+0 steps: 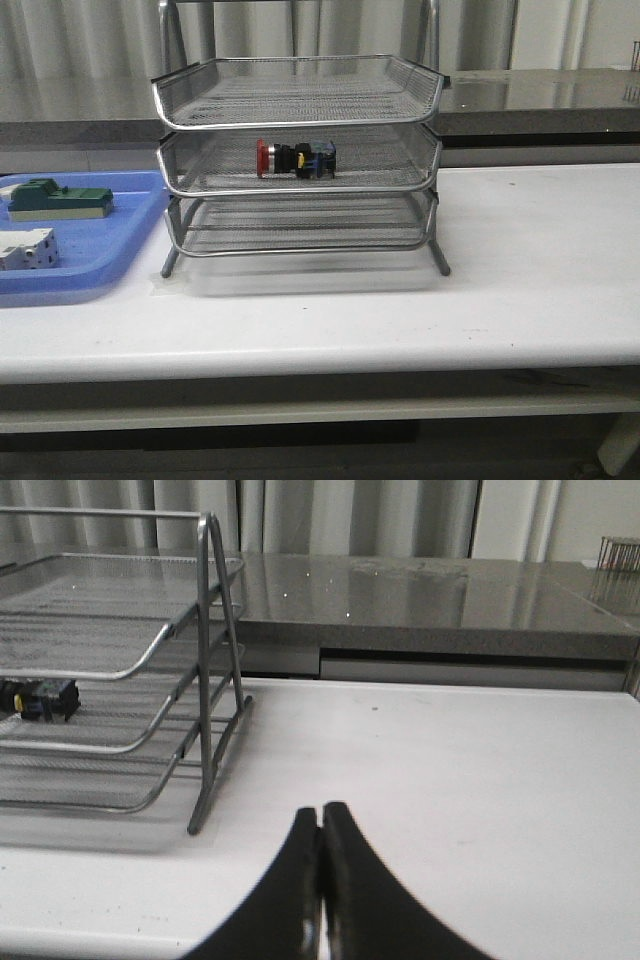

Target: Place button on rack with both arms

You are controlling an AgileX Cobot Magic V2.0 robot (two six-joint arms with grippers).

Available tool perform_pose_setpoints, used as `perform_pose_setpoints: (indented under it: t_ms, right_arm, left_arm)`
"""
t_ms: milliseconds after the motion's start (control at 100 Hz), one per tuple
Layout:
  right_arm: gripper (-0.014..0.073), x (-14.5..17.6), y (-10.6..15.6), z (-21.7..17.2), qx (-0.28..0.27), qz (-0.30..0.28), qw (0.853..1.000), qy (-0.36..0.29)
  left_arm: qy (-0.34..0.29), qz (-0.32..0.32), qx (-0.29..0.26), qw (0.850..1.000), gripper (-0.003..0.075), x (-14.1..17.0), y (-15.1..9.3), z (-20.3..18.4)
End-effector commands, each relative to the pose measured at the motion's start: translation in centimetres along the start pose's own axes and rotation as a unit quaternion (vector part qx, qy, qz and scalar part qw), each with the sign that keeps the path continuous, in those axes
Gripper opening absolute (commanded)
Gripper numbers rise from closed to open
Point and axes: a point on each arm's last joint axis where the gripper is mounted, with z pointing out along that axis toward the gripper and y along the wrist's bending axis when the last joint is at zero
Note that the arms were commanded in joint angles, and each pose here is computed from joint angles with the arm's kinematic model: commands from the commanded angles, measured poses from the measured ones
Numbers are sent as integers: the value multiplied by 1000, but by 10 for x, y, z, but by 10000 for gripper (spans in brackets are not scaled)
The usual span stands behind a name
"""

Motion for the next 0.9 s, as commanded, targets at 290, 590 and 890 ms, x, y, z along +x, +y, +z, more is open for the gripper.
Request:
perform_pose_setpoints:
  t_ms: [290, 590, 890]
  right_arm:
    - [-57, 17, 0, -11, 1, 15, 997, -78]
    - [-57, 19, 0, -13, 1, 15, 996, -85]
    - [-57, 20, 0, -13, 1, 15, 997, -81]
  left_arm:
    - [-44, -10, -16, 999, 4, -15, 4, 0]
    - [-44, -10, -16, 999, 4, -15, 4, 0]
    - [-44, -10, -16, 999, 4, -15, 4, 0]
